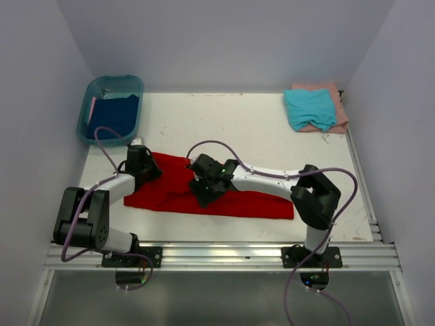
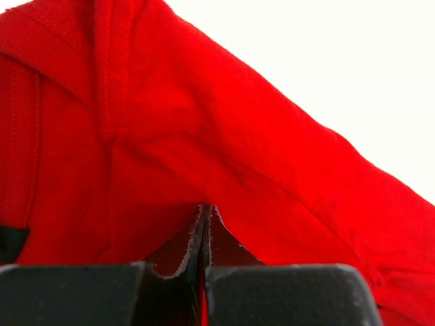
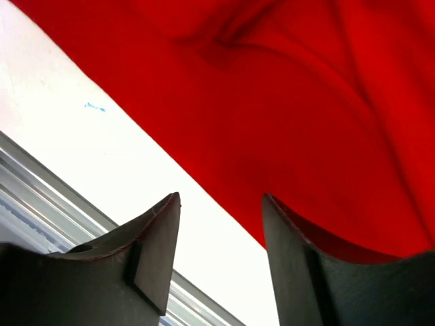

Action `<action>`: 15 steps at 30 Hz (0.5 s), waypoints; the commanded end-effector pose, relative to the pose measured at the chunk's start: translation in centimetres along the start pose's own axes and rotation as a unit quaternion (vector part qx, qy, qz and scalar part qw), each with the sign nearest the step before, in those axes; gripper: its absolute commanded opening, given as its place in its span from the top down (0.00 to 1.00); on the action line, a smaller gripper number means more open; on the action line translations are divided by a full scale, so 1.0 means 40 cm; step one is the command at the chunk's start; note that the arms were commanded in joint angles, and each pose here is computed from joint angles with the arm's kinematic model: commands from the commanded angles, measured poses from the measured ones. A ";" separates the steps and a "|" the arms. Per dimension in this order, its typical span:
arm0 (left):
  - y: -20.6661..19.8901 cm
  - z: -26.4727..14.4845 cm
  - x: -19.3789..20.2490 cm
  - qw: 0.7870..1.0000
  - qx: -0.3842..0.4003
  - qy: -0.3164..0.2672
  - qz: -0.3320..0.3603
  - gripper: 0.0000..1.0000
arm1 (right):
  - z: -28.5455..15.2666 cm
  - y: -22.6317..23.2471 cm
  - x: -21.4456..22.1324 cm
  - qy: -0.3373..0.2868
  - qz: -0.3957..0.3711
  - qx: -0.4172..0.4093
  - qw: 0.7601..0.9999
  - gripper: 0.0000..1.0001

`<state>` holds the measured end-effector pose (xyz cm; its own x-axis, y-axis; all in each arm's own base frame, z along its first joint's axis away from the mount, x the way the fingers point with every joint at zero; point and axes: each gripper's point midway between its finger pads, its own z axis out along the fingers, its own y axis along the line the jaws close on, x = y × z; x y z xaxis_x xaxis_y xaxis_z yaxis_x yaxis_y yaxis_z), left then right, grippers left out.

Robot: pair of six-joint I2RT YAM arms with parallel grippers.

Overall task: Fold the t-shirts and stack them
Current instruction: Fold the other side of the tshirt into a rectangle, then rotate the tshirt 90 degrees

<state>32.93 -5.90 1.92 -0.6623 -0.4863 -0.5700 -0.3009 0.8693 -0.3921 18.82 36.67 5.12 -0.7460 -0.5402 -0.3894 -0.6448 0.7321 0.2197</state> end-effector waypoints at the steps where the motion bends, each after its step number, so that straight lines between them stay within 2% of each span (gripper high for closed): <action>1: -0.067 -0.064 -0.059 0.998 0.061 -0.031 0.017 1.00 | -0.123 -0.035 -0.090 -0.096 0.014 0.057 0.994 0.48; 3: -0.106 -0.099 -0.086 0.995 0.092 -0.045 0.017 1.00 | -0.186 -0.067 -0.116 -0.133 0.025 0.093 0.986 0.60; 4: -0.137 -0.132 -0.104 0.991 0.120 -0.055 0.017 1.00 | -0.217 -0.119 -0.136 -0.163 0.034 0.150 0.975 0.69; 5: -0.148 -0.145 -0.103 0.990 0.129 -0.054 0.017 1.00 | -0.246 -0.148 -0.142 -0.181 0.049 0.179 0.966 0.82; 6: -0.158 -0.156 -0.103 0.989 0.140 -0.052 0.015 1.00 | -0.270 -0.203 -0.141 -0.190 0.068 0.224 0.953 1.00; 9: -0.169 -0.166 -0.071 0.987 0.158 -0.028 0.011 1.00 | -0.292 -0.337 -0.138 -0.194 0.142 0.254 0.937 1.00; 11: -0.130 -0.147 -0.024 0.992 0.127 0.002 0.004 1.00 | -0.261 -0.382 -0.112 -0.173 0.184 0.226 0.941 1.00; 12: -0.104 -0.134 0.004 0.994 0.111 0.013 0.000 1.00 | -0.260 -0.433 -0.113 -0.177 0.208 0.237 0.932 1.00; 15: -0.073 -0.109 0.062 0.994 0.101 0.037 -0.016 1.00 | -0.231 -0.473 -0.097 -0.170 0.202 0.262 0.928 1.00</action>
<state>31.45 -8.99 7.96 -0.6457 -0.4868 -0.5884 -0.1257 0.8277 -0.5469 32.15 21.62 12.36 -0.7527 -0.0865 -0.6527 -0.1209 0.9926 0.0079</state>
